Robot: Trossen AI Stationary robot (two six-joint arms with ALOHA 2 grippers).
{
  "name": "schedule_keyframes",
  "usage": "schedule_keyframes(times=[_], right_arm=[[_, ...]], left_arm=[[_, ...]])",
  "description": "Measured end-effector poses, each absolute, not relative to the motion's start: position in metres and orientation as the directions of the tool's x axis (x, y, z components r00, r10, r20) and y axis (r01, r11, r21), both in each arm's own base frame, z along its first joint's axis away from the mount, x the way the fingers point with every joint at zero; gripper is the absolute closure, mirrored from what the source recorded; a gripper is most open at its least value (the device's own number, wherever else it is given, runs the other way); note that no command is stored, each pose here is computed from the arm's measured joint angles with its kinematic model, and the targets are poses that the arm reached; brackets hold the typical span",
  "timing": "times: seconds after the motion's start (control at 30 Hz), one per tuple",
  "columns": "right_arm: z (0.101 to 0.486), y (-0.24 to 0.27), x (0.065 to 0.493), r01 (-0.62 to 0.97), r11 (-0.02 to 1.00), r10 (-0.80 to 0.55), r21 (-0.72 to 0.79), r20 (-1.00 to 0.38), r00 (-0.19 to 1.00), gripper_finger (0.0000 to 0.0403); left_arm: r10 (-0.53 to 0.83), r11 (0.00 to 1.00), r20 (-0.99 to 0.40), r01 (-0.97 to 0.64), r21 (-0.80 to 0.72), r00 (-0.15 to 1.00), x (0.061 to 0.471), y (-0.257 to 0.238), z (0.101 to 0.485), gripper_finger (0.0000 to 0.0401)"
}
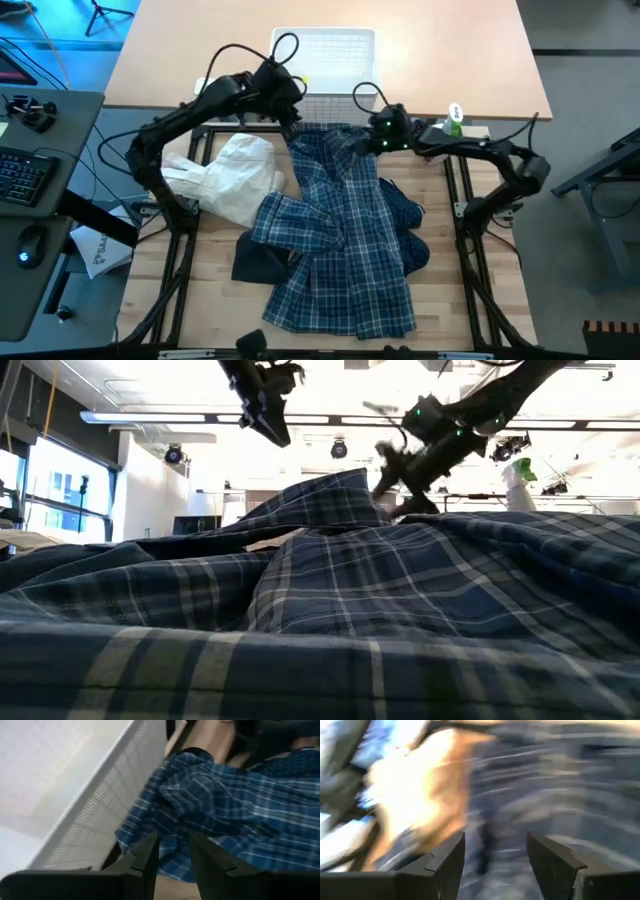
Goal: Fold laundry
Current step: Fold the blue plaid flannel shirt
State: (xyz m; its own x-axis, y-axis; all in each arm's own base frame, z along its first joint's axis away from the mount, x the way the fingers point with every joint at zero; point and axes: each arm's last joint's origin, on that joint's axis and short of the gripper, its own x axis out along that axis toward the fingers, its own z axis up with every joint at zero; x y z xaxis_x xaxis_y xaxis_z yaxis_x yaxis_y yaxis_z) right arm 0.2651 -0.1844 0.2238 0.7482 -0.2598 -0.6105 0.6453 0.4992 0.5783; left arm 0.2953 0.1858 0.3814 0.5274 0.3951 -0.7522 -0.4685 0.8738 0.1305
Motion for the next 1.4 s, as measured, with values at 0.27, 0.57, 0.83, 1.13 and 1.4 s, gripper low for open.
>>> schedule_keyframes(times=[0.27,0.57,0.83,1.13,1.4], right_arm=[[0.164,-0.205,0.292,0.707,0.462,-0.319,0.536,-0.643,0.696,0.0253],[0.125,-0.233,0.296,0.752,0.224,-0.483,0.62,-0.6,0.638,0.0295],[0.203,-0.223,0.282,0.634,0.524,-0.448,0.569,-0.449,0.773,0.03],[0.277,-0.169,0.237,0.614,0.625,-0.382,0.482,-0.497,0.779,0.0299],[0.307,-0.125,0.209,0.68,0.588,-0.443,0.439,-0.528,0.724,0.0299]], left_arm=[[0.36,0.898,-0.758,-0.423,0.123,0.545,0.308,0.169,0.378,0.0306],[0.329,0.908,-0.765,-0.409,0.093,0.554,0.315,0.153,0.377,0.0306],[0.29,0.924,-0.809,-0.368,0.098,0.512,0.316,0.138,0.373,0.0306],[0.188,0.903,-0.934,-0.428,0.043,0.303,0.296,0.125,0.351,0.0306],[-0.071,0.745,-0.985,-0.648,-0.158,0.158,0.271,0.117,0.285,0.0296]])
